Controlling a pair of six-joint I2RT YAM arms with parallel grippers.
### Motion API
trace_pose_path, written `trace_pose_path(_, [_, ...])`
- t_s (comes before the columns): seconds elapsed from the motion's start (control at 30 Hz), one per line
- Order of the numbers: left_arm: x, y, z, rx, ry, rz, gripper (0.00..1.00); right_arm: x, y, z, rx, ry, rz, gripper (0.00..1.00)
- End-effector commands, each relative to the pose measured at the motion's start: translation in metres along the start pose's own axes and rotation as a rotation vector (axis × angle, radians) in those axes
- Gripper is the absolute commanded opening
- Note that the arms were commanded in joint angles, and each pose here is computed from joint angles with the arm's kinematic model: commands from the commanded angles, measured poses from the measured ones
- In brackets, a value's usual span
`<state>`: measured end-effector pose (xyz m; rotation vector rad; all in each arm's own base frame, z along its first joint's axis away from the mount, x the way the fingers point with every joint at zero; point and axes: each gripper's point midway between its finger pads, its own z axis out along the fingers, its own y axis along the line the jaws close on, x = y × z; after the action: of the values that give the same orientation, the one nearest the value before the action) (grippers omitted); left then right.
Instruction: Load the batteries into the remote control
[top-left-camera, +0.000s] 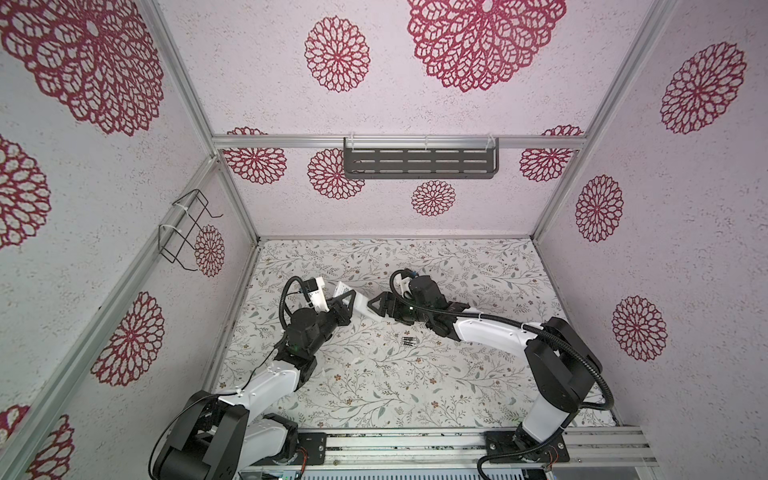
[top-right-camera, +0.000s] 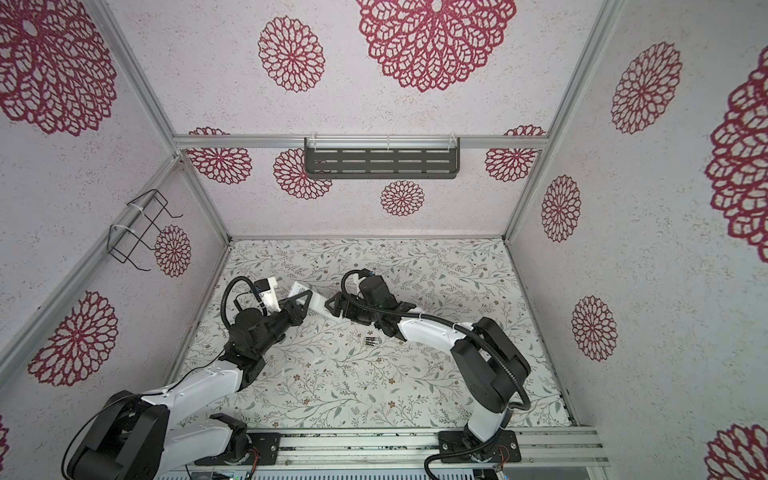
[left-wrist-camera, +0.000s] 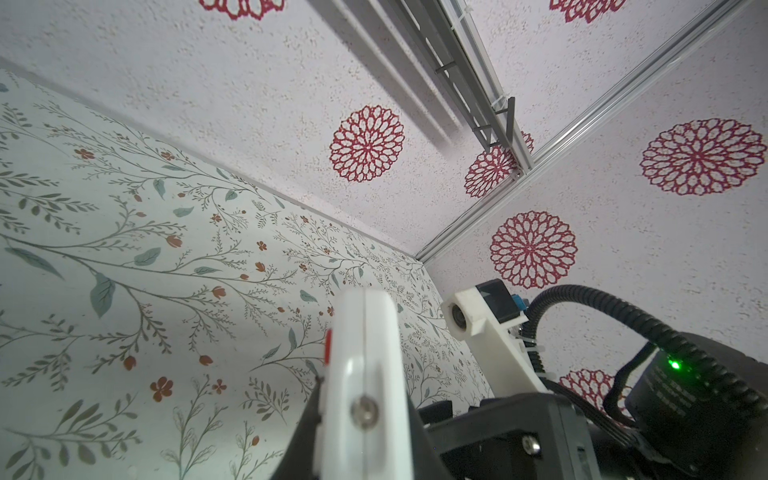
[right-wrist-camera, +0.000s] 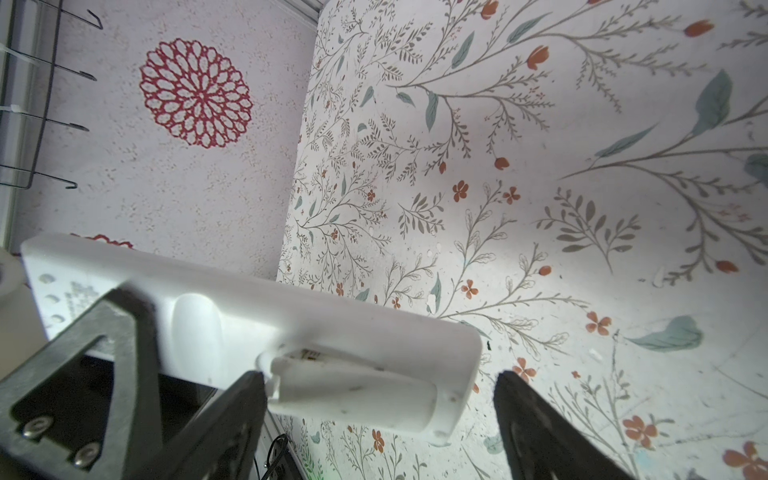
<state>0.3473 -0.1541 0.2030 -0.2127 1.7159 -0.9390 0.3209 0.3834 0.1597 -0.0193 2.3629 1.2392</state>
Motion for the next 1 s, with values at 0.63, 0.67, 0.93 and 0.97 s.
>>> trace_pose_path(0.63, [-0.016, -0.017, 0.006, 0.069, -0.046, -0.015, 0.13, -0.030, 0.043, -0.023, -0.108, -0.104, -0.151, 0.96])
trace_pose_path(0.67, [-0.015, -0.017, 0.005, 0.069, -0.046, -0.012, 0.13, -0.032, 0.045, -0.026, -0.106, -0.113, -0.171, 0.96])
trace_pose_path(0.93, [-0.019, -0.023, -0.002, 0.075, 0.005, 0.009, 0.13, -0.037, 0.064, -0.079, -0.081, -0.197, -0.592, 0.98])
trace_pose_path(0.97, [-0.020, -0.023, -0.003, 0.077, 0.014, 0.008, 0.13, -0.033, 0.066, -0.083, -0.091, -0.188, -0.648, 0.97])
